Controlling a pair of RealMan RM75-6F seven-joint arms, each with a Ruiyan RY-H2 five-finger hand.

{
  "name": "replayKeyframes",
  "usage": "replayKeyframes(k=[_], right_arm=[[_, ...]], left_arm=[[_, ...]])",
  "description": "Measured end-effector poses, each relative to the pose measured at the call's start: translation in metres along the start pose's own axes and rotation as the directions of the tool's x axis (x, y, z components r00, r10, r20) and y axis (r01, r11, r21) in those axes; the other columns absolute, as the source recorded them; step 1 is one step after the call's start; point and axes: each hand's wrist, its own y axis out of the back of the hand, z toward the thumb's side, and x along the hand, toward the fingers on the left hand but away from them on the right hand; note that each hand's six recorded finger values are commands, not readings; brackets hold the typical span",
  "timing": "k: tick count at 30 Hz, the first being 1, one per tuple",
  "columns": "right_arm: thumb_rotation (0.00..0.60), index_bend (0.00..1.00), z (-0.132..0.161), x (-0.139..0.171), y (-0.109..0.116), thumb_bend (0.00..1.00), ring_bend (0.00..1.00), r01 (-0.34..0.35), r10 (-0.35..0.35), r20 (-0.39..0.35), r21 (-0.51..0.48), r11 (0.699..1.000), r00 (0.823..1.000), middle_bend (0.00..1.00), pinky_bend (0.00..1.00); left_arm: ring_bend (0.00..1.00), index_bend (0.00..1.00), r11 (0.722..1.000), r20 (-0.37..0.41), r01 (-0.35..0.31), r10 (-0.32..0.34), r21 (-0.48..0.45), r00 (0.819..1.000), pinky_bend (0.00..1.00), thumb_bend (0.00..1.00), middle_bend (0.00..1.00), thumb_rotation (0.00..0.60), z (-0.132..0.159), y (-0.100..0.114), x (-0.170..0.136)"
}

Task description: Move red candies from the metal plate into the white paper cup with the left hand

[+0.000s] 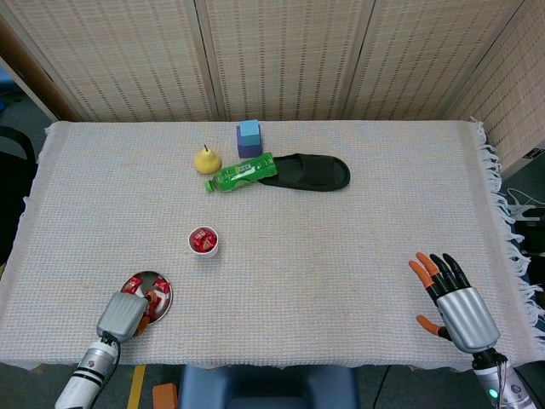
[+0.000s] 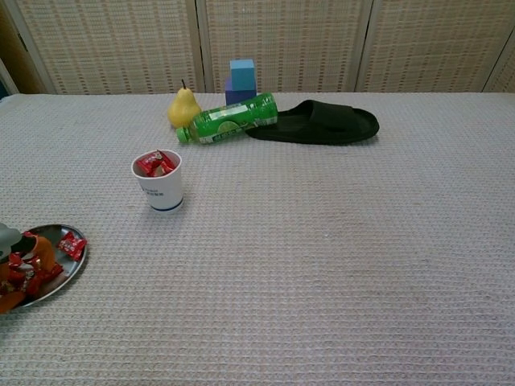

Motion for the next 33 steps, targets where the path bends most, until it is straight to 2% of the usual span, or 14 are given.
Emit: replayKeyframes(k=[13,25,33], right_arm=[[0.600,0.00,-0.0006,0.0008,0.0008,0.06,0.00,0.003,-0.003,0.003,0.001,1.000,1.000,0.00,0.00],[0.600,0.00,0.0001,0.0013,0.0001,0.06,0.00,0.000,0.000,0.002,0.004,1.000,1.000,0.00,0.00],[0.600,0.00,-0.0002,0.0015,0.0002,0.06,0.00,0.000,0.000,0.004,0.004,1.000,1.000,0.00,0.00]], left_arm=[[1.00,0.47,1.000,0.000,0.010,-0.010,0.007,1.000,1.00,0.39,1.00,0.600,-0.0003,-0.0033,0.0025],[1.00,0.55,1.000,0.013,-0.011,0.011,-0.009,1.000,1.00,0.50,1.00,0.600,0.0005,0.0000,0.0030],[1.00,0.56,0.999,0.012,-0.032,0.032,-0.008,0.999,1.00,0.51,1.00,0.600,-0.0018,0.0037,0.0034]])
